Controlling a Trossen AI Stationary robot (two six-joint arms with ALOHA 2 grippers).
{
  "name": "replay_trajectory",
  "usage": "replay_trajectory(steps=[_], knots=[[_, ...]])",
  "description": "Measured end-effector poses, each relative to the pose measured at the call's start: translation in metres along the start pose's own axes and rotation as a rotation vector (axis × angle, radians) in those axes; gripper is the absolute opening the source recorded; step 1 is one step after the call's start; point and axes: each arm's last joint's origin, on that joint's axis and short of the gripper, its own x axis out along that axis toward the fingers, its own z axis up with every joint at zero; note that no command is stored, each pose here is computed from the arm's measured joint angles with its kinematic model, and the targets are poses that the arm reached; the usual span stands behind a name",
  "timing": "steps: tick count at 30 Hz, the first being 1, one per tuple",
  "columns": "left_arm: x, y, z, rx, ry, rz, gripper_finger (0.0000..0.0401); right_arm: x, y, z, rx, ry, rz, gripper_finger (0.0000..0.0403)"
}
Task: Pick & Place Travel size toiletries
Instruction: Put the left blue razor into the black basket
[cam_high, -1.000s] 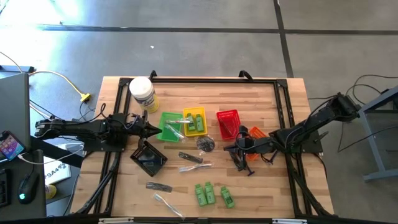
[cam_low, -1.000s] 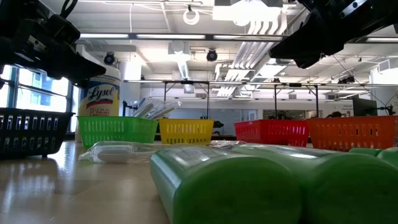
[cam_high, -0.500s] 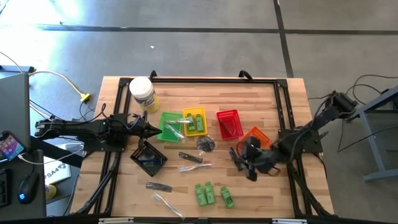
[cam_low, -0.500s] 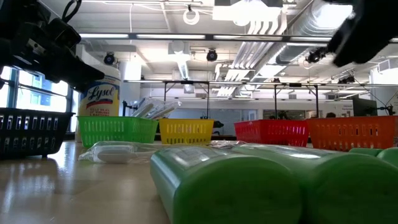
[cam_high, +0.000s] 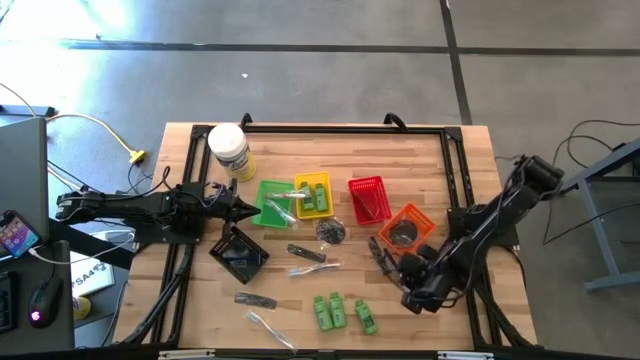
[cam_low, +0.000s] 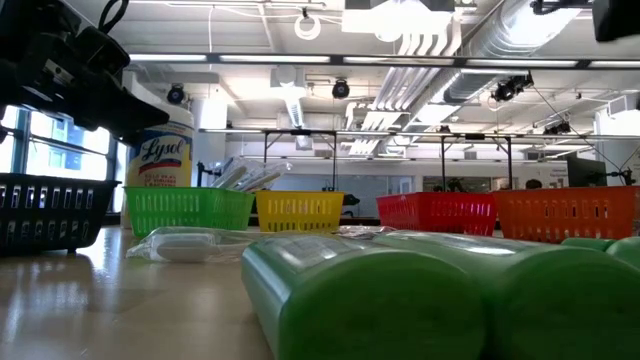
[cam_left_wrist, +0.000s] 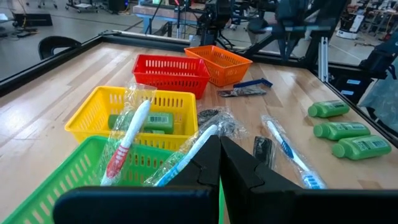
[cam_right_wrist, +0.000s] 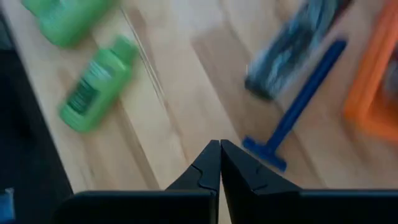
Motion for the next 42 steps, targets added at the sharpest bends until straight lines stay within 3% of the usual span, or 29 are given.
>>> replay_trajectory(steps=[4,13,17,29,42], knots=[[0.0,0.0,0.0,0.0,0.0,0.001,0.0,0.012,-0.002,-0.005,0.037,0.047,-0.067,0.0042],[0.0,0.0,0.001,0.001,-0.007,0.004,0.0,0.015,-0.007,-0.005,0.152,0.011,-0.14,0.0184],[0.0,0.0,0.001,0.001,-0.007,0.005,0.0,0.018,-0.008,-0.002,0.2,0.006,-0.15,0.0217],[0.0,0.0,0.001,0.001,-0.008,0.006,0.0,0.045,-0.012,-0.001,0.255,0.039,-0.257,0.0199],[0.0,0.0,0.001,0.02,-0.008,0.007,0.0,0.05,-0.012,-0.002,0.203,0.051,-0.261,0.013]])
